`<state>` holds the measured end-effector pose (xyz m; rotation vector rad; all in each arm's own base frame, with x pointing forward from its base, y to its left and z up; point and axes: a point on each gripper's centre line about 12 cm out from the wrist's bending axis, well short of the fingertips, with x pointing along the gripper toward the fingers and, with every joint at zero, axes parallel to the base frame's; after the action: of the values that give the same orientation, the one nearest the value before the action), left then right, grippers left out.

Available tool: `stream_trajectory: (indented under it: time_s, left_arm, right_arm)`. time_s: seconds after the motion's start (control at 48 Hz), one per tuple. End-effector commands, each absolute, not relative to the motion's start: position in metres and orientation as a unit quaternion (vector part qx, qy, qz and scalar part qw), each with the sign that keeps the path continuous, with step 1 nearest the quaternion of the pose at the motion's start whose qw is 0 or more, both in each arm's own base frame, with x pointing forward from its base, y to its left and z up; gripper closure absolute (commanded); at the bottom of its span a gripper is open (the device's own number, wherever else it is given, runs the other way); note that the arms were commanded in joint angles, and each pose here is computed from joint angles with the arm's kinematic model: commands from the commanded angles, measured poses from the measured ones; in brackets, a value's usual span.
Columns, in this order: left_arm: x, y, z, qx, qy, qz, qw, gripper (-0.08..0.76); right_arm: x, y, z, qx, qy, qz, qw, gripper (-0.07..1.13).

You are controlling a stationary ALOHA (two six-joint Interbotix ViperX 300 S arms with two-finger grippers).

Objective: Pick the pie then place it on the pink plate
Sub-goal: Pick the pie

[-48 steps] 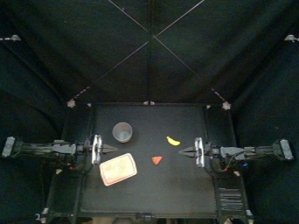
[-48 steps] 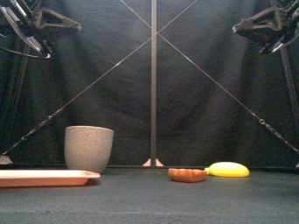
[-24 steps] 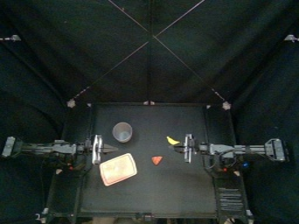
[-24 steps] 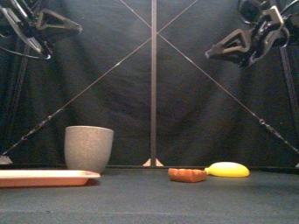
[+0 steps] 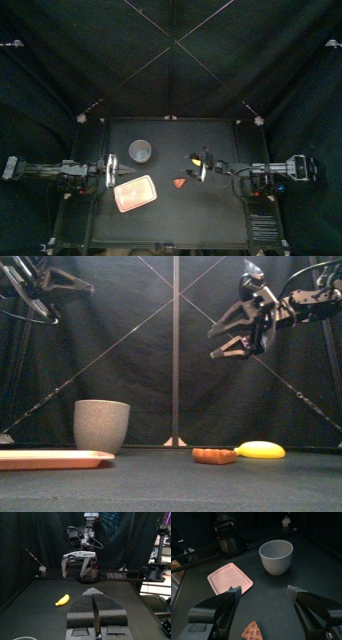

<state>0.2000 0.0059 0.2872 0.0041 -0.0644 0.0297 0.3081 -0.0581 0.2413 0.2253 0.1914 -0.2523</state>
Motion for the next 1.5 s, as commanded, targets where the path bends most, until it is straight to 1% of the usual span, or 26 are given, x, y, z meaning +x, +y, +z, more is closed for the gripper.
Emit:
stream_trajectory:
  time_s: [0.021, 0.125, 0.167, 0.271, 0.312, 0.354, 0.458, 0.479, 0.521, 0.625, 0.667, 0.729, 0.792, 0.917, 1.062, 1.167, 1.271, 1.333, 1.5]
  left_arm:
    - [0.2018, 0.0089, 0.2961, 0.005, -0.045, 0.022, 0.9987, 0.665]
    - [0.2016, 0.0116, 0.2955, 0.007, -0.044, 0.029, 0.9986, 0.665]
    - [0.2014, 0.0125, 0.2949, 0.007, -0.044, 0.031, 0.9986, 0.665]
    - [0.2013, 0.0141, 0.2927, 0.007, -0.04, 0.035, 0.9986, 0.665]
    - [0.201, 0.0147, 0.293, 0.007, -0.041, 0.036, 0.9985, 0.665]
    - [0.201, 0.0153, 0.2914, 0.006, -0.039, 0.038, 0.9985, 0.665]
    - [0.2009, 0.0159, 0.291, 0.006, -0.039, 0.04, 0.9984, 0.665]
    - [0.2008, 0.0163, 0.2912, 0.005, -0.04, 0.04, 0.9984, 0.665]
    - [0.2009, 0.016, 0.292, 0.005, -0.041, 0.04, 0.9983, 0.665]
    - [0.2007, 0.016, 0.2931, 0.005, -0.048, 0.04, 0.998, 0.665]
    - [0.2003, 0.0163, 0.2945, 0.006, -0.053, 0.041, 0.9977, 0.665]
    - [0.2001, 0.0159, 0.2932, 0.007, -0.056, 0.04, 0.9976, 0.665]
    - [0.1995, 0.0161, 0.2921, 0.007, -0.056, 0.04, 0.9976, 0.665]
    - [0.1992, 0.017, 0.2889, 0.008, -0.053, 0.042, 0.9977, 0.665]
    - [0.1983, 0.017, 0.2854, 0.005, -0.049, 0.043, 0.9979, 0.665]
    - [0.198, 0.017, 0.2835, 0.005, -0.047, 0.043, 0.998, 0.665]
    - [0.198, 0.0174, 0.282, 0.004, -0.044, 0.044, 0.998, 0.665]
    - [0.1979, 0.0173, 0.2829, 0.004, -0.046, 0.044, 0.998, 0.665]
    - [0.1978, 0.0176, 0.2807, 0.004, -0.043, 0.045, 0.9981, 0.665]
  right_arm:
    - [0.318, -0.06, 0.244, 0.112, 0.092, -0.126, 0.981, 0.0]
    - [0.327, -0.058, 0.236, 0.102, 0.119, -0.117, 0.981, 0.0]
    - [0.331, -0.056, 0.233, 0.096, 0.143, -0.11, 0.979, 0.0]
    - [0.34, -0.051, 0.223, 0.085, 0.214, -0.093, 0.969, 0.0]
    - [0.343, -0.048, 0.218, 0.076, 0.249, -0.084, 0.962, 0.0]
    - [0.347, -0.046, 0.213, 0.065, 0.283, -0.075, 0.954, 0.0]
    - [0.354, -0.037, 0.199, 0.029, 0.373, -0.052, 0.926, 0.0]
    - [0.357, -0.034, 0.195, 0.014, 0.4, -0.043, 0.915, 0.0]
    - [0.36, -0.031, 0.191, -0.006, 0.434, -0.035, 0.9, 0.0]
    - [0.371, -0.025, 0.183, -0.05, 0.501, -0.022, 0.864, 0.0]
    - [0.375, -0.024, 0.178, -0.065, 0.524, -0.016, 0.849, 0.0]
    - [0.38, -0.02, 0.171, -0.082, 0.552, -0.002, 0.83, 0.0]
    - [0.385, -0.015, 0.164, -0.092, 0.568, 0.017, 0.818, 0.0]
    - [0.395, -0.005, 0.148, -0.103, 0.572, 0.062, 0.811, 0.0]
    - [0.4, -0.006, 0.134, -0.112, 0.58, 0.084, 0.803, 0.0]
    - [0.402, -0.007, 0.133, -0.122, 0.578, 0.084, 0.803, 0.0]
    - [0.403, -0.016, 0.131, -0.126, 0.578, 0.077, 0.803, 0.0]
    - [0.404, -0.021, 0.131, -0.13, 0.576, 0.072, 0.804, 0.0]
    - [0.405, -0.03, 0.126, -0.132, 0.578, 0.066, 0.803, 0.0]
